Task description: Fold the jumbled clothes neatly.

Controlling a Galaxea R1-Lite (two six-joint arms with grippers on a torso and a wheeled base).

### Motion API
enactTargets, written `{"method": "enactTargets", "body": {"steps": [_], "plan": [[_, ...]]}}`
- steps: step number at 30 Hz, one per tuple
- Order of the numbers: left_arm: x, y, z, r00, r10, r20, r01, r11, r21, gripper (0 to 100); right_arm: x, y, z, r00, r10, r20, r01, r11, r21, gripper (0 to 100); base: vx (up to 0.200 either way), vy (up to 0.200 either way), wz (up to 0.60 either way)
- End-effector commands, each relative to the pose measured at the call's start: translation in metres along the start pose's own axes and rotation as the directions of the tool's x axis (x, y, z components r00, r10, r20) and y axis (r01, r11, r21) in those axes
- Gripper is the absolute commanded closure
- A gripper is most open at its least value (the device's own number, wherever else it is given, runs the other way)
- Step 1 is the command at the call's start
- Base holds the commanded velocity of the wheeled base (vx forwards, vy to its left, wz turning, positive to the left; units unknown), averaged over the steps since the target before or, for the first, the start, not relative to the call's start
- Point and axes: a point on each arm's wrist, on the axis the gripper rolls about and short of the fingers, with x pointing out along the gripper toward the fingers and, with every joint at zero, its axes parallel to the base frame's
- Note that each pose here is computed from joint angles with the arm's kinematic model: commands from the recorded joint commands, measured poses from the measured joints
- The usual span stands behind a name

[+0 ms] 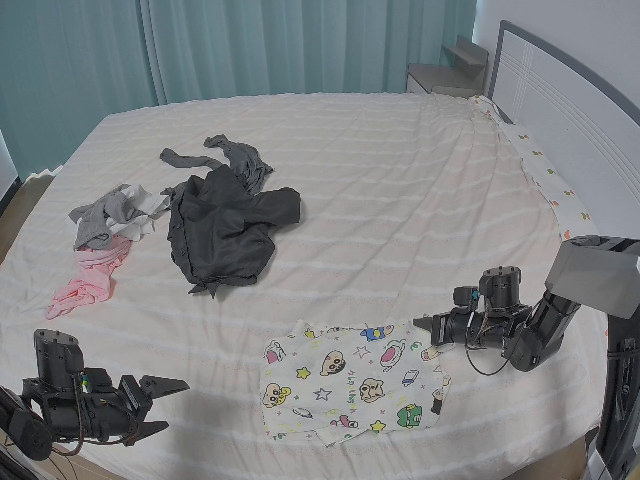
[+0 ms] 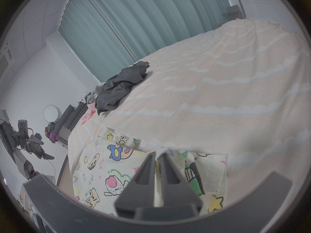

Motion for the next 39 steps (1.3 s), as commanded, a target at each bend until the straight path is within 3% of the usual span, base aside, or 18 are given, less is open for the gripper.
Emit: {"method": "enactTargets", "body": {"steps": [1,13,37,38,39], "plan": [[0.000,0.002,-0.001,1.000,0.011,-0.006,-0.011,1.000,-0.006,0,-0.003,-0.002,0.001,1.000,-0.008,0.005,0.008,1.000,0.002,100,0.000,0.000,0.00],[0.000,0.002,-0.001,1.000,0.011,-0.006,-0.011,1.000,-0.004,0,-0.022,-0.020,0.005,0.993,-0.077,0.091,0.077,0.997,0.012,100,0.000,0.000,0.00],[0.000,0.002,-0.001,1.000,0.010,-0.006,-0.010,1.000,-0.004,0,-0.029,-0.028,-0.009,0.993,-0.108,0.045,0.105,0.992,0.062,100,0.000,0.000,0.00],[0.000,0.002,-0.001,1.000,0.010,-0.006,-0.010,1.000,-0.004,0,-0.029,-0.028,-0.008,0.993,-0.109,0.047,0.106,0.992,0.061,0,0.000,0.000,0.00],[0.000,0.002,-0.001,1.000,0.010,-0.006,-0.010,1.000,-0.004,0,-0.029,-0.028,-0.008,0.993,-0.109,0.047,0.106,0.992,0.061,0,0.000,0.000,0.00]]}}
